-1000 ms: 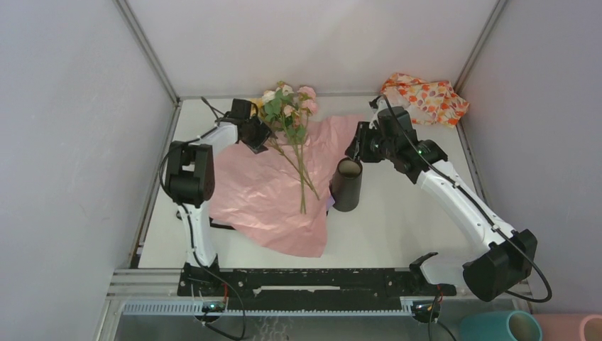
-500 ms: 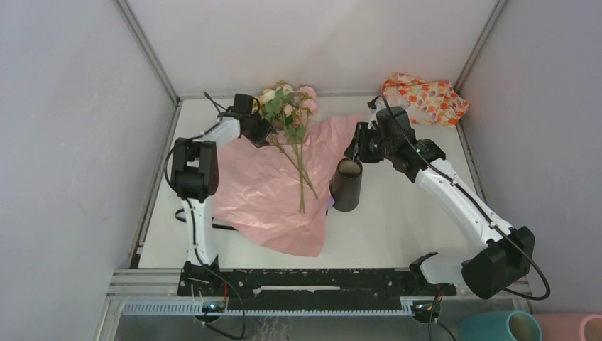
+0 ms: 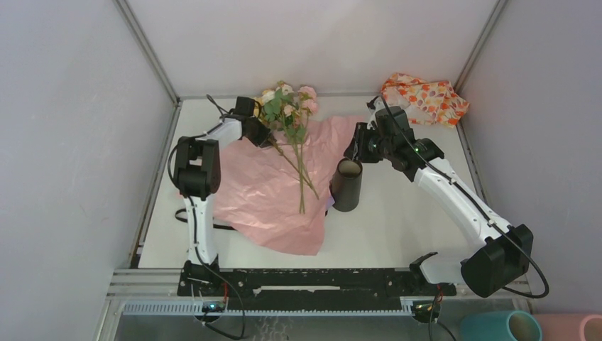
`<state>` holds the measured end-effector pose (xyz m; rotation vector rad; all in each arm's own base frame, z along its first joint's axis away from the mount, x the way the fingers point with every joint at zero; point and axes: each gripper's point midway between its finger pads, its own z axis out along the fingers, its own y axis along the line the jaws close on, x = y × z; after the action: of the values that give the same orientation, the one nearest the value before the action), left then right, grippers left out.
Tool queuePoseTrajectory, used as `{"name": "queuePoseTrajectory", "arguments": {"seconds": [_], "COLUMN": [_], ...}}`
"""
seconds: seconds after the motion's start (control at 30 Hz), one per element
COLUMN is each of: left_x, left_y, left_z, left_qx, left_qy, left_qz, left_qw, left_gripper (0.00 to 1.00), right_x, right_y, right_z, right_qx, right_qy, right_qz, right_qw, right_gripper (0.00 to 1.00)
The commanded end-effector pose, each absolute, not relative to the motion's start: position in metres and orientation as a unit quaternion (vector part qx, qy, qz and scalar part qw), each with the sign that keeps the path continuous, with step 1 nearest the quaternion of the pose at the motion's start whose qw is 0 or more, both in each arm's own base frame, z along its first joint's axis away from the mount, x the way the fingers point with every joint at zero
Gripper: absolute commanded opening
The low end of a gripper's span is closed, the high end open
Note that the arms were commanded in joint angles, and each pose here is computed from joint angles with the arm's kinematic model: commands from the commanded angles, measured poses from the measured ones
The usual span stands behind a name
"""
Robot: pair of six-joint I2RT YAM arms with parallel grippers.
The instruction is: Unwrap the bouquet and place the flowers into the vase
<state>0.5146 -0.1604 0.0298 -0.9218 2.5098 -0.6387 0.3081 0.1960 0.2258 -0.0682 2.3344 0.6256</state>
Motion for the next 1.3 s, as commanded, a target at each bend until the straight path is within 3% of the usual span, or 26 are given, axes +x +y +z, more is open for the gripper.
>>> {"name": "queuePoseTrajectory", "arguments": {"seconds": [0.0, 0.3, 0.7, 0.93, 1.1, 1.27], "left_x": [0.523, 0.509, 0.469, 0.431, 0.386, 0.334], "left_y": [-0.157, -0.132, -0.089, -0.134, -0.170, -0.189], "left_z": [0.048, 0.102, 0.206, 0.339, 0.421, 0.487], "left_qx": [-0.315, -0.303, -0.268, -0.146, -0.065, -0.011], "left_qy": [0.894, 0.889, 0.859, 0.798, 0.729, 0.639], "left_qz": [-0.231, -0.193, -0.121, -0.117, -0.173, -0.258], "left_qw": [0.217, 0.285, 0.420, 0.574, 0.660, 0.725], "left_gripper": [0.23, 0.00, 0.00, 0.00, 0.00, 0.00], "right_x": [0.313, 0.313, 0.315, 0.314, 0.306, 0.290], "right_y": [0.197, 0.197, 0.192, 0.174, 0.141, 0.115], "right_z": [0.238, 0.240, 0.254, 0.289, 0.323, 0.349], "right_qx": [-0.021, -0.018, -0.012, 0.012, 0.061, 0.104], "right_qy": [0.894, 0.892, 0.882, 0.853, 0.823, 0.794], "right_qz": [0.252, 0.253, 0.252, 0.239, 0.206, 0.194], "right_qw": [0.371, 0.373, 0.399, 0.464, 0.525, 0.566], "right_gripper": [0.43, 0.43, 0.43, 0.52, 0.64, 0.69]}}
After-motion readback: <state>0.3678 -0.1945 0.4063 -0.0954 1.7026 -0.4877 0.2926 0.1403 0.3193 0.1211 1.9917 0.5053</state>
